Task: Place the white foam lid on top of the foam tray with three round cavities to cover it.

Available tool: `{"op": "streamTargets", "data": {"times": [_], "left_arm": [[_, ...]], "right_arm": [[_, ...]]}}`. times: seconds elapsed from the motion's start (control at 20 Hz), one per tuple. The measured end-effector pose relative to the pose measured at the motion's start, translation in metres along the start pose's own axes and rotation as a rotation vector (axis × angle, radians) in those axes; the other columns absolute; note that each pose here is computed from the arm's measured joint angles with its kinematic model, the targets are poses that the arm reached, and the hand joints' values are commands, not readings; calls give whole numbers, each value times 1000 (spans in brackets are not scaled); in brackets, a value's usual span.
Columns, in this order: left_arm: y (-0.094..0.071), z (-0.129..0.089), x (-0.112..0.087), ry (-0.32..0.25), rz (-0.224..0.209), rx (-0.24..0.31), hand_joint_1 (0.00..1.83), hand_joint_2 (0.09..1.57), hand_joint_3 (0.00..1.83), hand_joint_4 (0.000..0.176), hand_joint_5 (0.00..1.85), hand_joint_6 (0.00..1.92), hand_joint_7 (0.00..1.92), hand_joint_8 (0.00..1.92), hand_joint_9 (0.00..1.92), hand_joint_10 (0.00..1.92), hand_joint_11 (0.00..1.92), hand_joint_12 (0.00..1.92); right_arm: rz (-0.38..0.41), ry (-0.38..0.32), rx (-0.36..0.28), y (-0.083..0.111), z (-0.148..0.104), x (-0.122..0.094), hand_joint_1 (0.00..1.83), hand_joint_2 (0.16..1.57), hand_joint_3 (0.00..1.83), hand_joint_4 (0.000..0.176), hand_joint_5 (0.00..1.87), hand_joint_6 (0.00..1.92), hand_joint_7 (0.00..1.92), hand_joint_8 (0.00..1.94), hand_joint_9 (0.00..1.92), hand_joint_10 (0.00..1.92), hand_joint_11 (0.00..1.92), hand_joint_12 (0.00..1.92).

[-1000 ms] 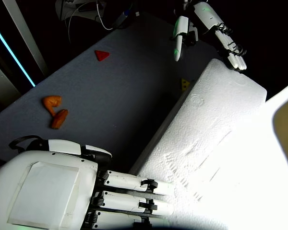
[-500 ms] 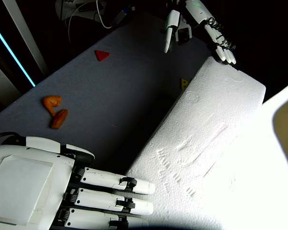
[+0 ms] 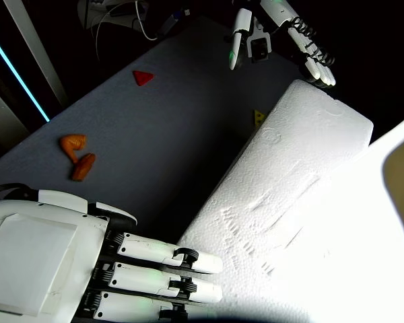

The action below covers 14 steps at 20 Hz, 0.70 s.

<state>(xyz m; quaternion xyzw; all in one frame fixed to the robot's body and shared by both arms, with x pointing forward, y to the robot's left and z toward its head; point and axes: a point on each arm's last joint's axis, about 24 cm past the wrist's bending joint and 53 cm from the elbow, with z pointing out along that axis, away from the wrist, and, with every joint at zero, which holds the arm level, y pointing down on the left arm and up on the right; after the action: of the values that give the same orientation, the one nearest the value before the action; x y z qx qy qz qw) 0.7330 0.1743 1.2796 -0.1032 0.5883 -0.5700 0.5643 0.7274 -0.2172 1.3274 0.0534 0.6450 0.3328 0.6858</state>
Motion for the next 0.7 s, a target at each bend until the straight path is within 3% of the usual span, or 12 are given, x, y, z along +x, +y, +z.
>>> {"op": "streamTargets", "data": {"times": [0.05, 0.1, 0.15, 0.25, 0.3, 0.35, 0.45, 0.5, 0.55, 0.6, 0.65, 0.7], "left_arm": [[2, 1, -3, -5, 4, -7, 413, 1120, 9, 81, 0, 0, 0, 0, 0, 0, 51, 28], [4, 1, -5, -7, 5, -15, 389, 1147, 0, 79, 0, 0, 0, 0, 0, 0, 9, 268], [4, 3, -6, -10, 12, -18, 373, 1142, 0, 76, 0, 0, 0, 0, 0, 0, 1, 376], [3, 5, -9, -15, 20, -21, 439, 1137, 0, 75, 0, 0, 0, 0, 0, 0, 0, 165], [3, 6, -10, -19, 23, -20, 406, 1120, 0, 81, 0, 0, 0, 0, 0, 0, 0, 79], [3, 9, -11, -24, 19, -19, 407, 1106, 0, 80, 0, 0, 0, 0, 0, 0, 0, 16], [2, 9, -10, -20, 24, -18, 399, 1105, 1, 90, 0, 0, 0, 0, 0, 0, 26, 15], [3, 9, -9, -20, 23, -20, 411, 1101, 0, 107, 0, 0, 0, 0, 0, 0, 43, 26], [3, 9, -10, -20, 23, -20, 409, 1104, 1, 100, 0, 0, 0, 0, 0, 0, 35, 29], [1, 8, -10, -21, 21, -16, 414, 1110, 0, 91, 0, 0, 0, 0, 0, 0, 6, 199], [-1, 7, -10, -20, 20, -13, 408, 1104, 0, 98, 0, 0, 0, 0, 0, 0, 0, 411], [-2, 6, -10, -20, 22, -6, 420, 1103, 0, 101, 0, 0, 0, 0, 0, 0, 0, 449]], "right_arm": [[1, -5, -2, 1, 3, 0, 385, 1222, 1, 0, 0, 0, 0, 0, 0, 0, 0, 1141], [4, -11, -3, 1, 5, -1, 354, 1227, 4, 0, 0, 0, 0, 0, 0, 0, 0, 796], [13, -7, -2, 1, 7, -1, 349, 1241, 2, 0, 0, 0, 0, 0, 0, 0, 0, 464], [19, -10, -1, 1, 8, -2, 356, 1190, 0, 0, 0, 0, 0, 0, 0, 0, 0, 59], [17, -12, -2, 1, 8, -3, 378, 1203, 0, 0, 0, 0, 0, 0, 27, 9, 0, 837], [18, -19, -9, 4, 9, -5, 385, 1212, 0, 0, 0, 0, 0, 0, 43, 16, 0, 1151], [9, -32, -23, 10, 8, -7, 409, 1232, 3, 0, 0, 0, 0, 0, 9, 1, 0, 1180], [5, -43, -32, 13, 7, -9, 408, 1231, 2, 0, 0, 0, 0, 0, 1, 0, 0, 1093], [4, -46, -37, 16, 6, -9, 408, 1226, 0, 0, 0, 0, 0, 0, 0, 0, 0, 1073], [-2, -44, -40, 17, 4, -9, 411, 1218, 0, 0, 0, 0, 0, 0, 0, 0, 0, 1104], [-5, -44, -41, 17, 2, -10, 411, 1218, 0, 0, 0, 0, 0, 0, 0, 0, 0, 1108], [-9, -47, -41, 17, 1, -11, 384, 1225, 2, 0, 0, 0, 0, 0, 0, 0, 0, 1102]]}}
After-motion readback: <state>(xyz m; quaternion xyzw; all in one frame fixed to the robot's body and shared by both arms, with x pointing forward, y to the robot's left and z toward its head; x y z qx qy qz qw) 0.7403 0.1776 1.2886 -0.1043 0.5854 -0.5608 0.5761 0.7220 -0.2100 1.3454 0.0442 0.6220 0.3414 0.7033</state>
